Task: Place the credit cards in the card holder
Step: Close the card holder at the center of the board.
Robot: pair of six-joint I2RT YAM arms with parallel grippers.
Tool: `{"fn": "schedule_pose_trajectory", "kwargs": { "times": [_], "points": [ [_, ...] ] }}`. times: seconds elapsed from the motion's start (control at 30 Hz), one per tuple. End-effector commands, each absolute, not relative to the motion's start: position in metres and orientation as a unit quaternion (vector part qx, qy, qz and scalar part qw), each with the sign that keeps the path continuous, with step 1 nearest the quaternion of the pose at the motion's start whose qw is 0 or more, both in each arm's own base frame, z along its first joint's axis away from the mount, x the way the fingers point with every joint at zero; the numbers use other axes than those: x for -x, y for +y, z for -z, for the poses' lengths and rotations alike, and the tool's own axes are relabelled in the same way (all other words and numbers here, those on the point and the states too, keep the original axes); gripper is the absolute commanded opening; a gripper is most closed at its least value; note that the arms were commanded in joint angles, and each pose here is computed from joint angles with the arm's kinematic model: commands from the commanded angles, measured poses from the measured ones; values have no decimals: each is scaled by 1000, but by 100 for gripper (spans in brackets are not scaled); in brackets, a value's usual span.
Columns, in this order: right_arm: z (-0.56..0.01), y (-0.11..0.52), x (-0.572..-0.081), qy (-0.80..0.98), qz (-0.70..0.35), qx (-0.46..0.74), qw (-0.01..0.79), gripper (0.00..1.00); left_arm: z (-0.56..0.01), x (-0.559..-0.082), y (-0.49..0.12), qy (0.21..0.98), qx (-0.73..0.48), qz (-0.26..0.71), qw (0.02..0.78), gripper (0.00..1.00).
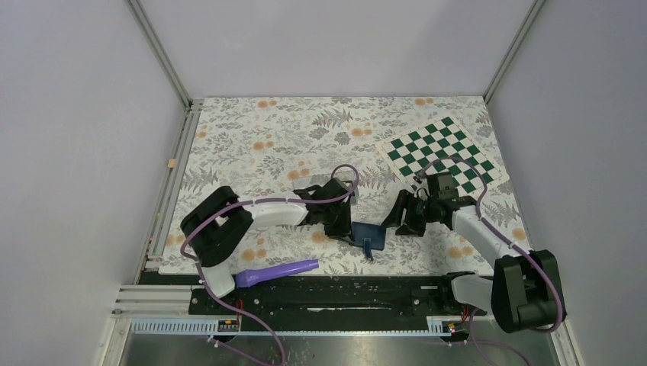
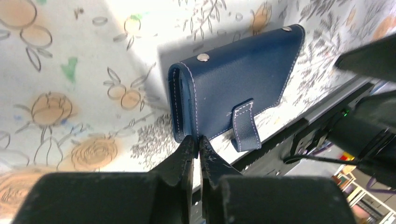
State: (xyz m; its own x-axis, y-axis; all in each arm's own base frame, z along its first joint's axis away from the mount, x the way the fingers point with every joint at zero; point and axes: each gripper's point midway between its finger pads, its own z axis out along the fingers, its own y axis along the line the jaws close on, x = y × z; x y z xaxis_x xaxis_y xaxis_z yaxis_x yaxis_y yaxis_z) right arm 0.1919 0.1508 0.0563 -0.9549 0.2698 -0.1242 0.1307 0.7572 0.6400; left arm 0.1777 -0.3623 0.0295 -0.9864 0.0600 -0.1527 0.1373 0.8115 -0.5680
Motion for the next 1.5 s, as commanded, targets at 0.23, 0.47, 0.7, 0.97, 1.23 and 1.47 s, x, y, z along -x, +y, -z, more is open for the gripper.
{"fn": "schedule_pose_trajectory", "kwargs": {
  "times": [0.23, 0.47, 0.7, 0.97, 1.23, 1.47],
  "points": [
    [-58, 172, -212, 927, -372, -23, 40, 66, -54, -158, -329, 948, -157, 267, 67, 45],
    [-36, 191, -198, 915, -402, -22, -16, 63, -62, -140, -337, 931, -96, 349, 37, 54],
    [-25, 204, -206, 913, -407, -23, -26, 63, -44, -133, -343, 924, -14, 382, 3, 35],
    [-11, 204, -172, 916, -394, -29, -69, 55, -22, -165, -338, 948, 27, 317, 32, 18],
    [-18, 196, -132, 910, -406, -43, -69, 48, -17, -204, -322, 969, -7, 241, 61, 17],
    [-37, 173, -175, 949, -310, -51, 35, 66, -19, -209, -311, 971, -18, 228, 64, 22]
  ]
}}
